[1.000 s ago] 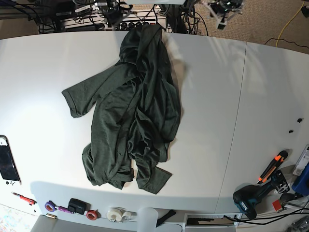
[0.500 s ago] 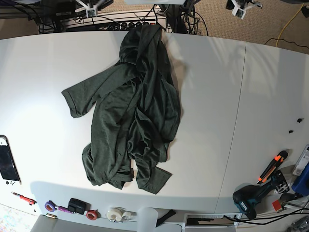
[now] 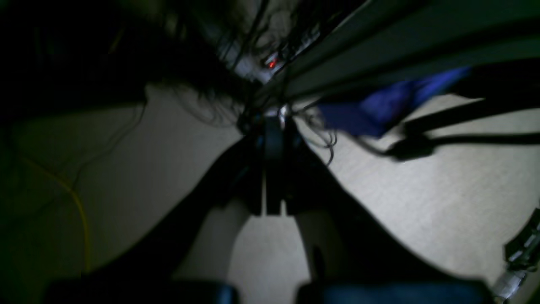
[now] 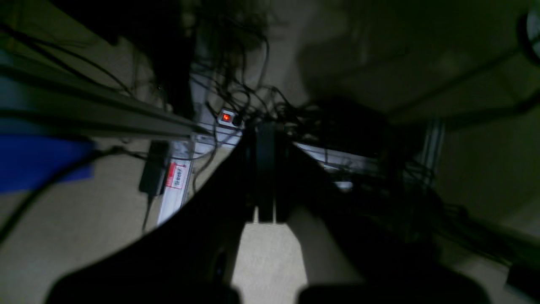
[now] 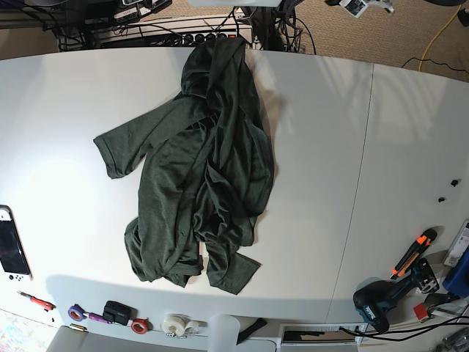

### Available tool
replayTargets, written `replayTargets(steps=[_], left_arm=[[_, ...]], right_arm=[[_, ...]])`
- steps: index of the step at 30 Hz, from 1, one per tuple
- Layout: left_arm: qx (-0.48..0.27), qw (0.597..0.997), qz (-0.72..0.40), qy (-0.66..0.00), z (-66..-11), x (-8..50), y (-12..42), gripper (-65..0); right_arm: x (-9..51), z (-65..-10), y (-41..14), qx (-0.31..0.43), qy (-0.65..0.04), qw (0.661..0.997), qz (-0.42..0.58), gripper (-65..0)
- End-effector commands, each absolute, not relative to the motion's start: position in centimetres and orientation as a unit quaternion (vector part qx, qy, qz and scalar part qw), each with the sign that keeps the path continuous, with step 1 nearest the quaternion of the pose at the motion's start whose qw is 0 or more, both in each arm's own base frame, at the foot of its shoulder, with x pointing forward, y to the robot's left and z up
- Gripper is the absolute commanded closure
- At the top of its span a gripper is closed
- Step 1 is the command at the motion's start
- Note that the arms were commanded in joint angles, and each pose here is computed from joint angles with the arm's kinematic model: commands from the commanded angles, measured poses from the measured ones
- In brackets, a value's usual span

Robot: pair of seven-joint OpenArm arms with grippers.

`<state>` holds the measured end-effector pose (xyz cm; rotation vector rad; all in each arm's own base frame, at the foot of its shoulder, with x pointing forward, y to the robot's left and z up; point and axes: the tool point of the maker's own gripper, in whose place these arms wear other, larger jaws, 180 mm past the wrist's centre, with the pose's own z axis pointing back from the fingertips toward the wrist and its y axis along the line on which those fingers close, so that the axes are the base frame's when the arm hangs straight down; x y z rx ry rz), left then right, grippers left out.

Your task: Layout the t-shirt on the table in an organized manner, then fold the t-shirt properly

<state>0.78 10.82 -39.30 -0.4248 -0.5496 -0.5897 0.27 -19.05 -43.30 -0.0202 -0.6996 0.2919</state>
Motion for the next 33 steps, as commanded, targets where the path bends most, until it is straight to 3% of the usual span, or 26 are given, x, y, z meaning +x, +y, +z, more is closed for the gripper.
replayTargets(steps=[1,16,23,33], left_arm=[[-0.218,0.889,-0.293,-0.276,-38.0,0.9,10.1,0.0],[-0.205,0.821,-0.369,-0.384,-32.5,6.9,7.6,0.0],[-0.185,0.803,-0.379,-0.42,-31.8,10.0,7.7,0.0],[-0.152,0.764,-0.393,-0.489,-29.5,15.4,7.7,0.0]], right_arm=[[0.8,-41.9,-19.0,-0.009,-0.359,0.921,0.151,0.0],[8.6,-32.4,-16.5,-0.03,-0.501,0.848,0.171,0.0],[11.8,-31.5,-17.4,-0.089,-0.527,0.821,0.201,0.0],[18.0,-28.7,-17.7,-0.117,-0.601,0.769,0.182,0.0]])
